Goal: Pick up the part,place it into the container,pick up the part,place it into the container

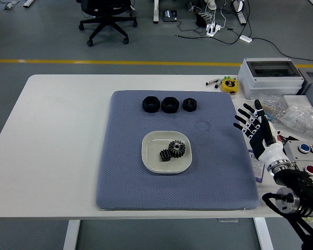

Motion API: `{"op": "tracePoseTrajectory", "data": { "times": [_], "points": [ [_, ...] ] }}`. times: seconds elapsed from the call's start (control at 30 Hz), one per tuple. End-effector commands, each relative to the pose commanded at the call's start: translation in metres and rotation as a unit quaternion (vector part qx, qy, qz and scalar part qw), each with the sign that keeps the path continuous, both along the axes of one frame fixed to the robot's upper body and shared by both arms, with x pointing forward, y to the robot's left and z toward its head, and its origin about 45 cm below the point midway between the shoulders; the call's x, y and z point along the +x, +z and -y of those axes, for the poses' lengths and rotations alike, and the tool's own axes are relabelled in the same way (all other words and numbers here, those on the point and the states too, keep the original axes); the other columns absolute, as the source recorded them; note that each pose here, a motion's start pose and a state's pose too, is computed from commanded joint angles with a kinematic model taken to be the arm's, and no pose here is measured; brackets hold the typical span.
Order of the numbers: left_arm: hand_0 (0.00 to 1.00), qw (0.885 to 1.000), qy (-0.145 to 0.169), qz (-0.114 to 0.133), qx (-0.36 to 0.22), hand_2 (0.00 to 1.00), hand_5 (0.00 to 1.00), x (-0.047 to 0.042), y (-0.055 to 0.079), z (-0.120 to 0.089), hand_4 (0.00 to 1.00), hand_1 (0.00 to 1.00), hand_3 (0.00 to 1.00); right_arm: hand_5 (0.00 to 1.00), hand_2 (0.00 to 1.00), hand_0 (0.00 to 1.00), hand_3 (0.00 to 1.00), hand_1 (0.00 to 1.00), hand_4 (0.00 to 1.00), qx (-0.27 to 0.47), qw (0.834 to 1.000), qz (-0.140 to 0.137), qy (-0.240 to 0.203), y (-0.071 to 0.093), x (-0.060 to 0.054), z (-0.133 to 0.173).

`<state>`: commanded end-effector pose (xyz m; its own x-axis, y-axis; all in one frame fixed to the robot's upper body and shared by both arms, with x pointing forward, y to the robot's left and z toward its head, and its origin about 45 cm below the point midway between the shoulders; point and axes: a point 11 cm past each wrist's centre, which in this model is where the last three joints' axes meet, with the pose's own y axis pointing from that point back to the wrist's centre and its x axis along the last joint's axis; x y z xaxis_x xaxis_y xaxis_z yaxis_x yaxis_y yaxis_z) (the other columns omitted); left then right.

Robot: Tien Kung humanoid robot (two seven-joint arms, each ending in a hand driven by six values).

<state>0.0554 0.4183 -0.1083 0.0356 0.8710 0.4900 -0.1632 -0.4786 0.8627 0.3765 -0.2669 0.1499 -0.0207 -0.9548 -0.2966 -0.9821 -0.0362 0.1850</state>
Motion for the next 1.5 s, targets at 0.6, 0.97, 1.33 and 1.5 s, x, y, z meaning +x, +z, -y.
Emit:
{"op": "tracePoseTrajectory", "data": {
  "times": [0.6, 0.97, 1.33, 1.5],
  "points": [
    [0.681, 1.000, -0.001, -0.003, -0.001, 0.650, 0.582, -0.0013, -0.0004, 0.0006, 0.611, 0.654, 0.553, 0.841, 0.823, 0.827, 0.820, 0.792, 0.998, -0.012, 1.000, 0.010, -0.001, 0.0009, -0.0008, -0.0007],
    [0.681, 1.000, 0.000, -0.003, -0.002, 0.650, 0.585, -0.0021, -0.0006, 0.0007, 0.611, 0.654, 0.553, 0.841, 0.823, 0.829, 0.816, 0.789, 0.998, -0.012, 1.000, 0.006, 0.001, -0.0019, -0.0025, -0.0033],
    [0.680, 1.000, 0.002, -0.001, -0.003, 0.649, 0.586, -0.0023, -0.0005, 0.0003, 0.611, 0.654, 0.552, 0.838, 0.821, 0.832, 0.813, 0.790, 0.998, -0.013, 1.000, 0.005, 0.001, -0.0030, -0.0035, -0.0037],
    [0.680, 1.000, 0.002, -0.002, -0.003, 0.649, 0.586, -0.0030, -0.0007, 0.0005, 0.611, 0.654, 0.552, 0.838, 0.821, 0.832, 0.813, 0.790, 0.998, -0.013, 1.000, 0.005, -0.004, -0.0026, -0.0032, -0.0024]
  ]
}}
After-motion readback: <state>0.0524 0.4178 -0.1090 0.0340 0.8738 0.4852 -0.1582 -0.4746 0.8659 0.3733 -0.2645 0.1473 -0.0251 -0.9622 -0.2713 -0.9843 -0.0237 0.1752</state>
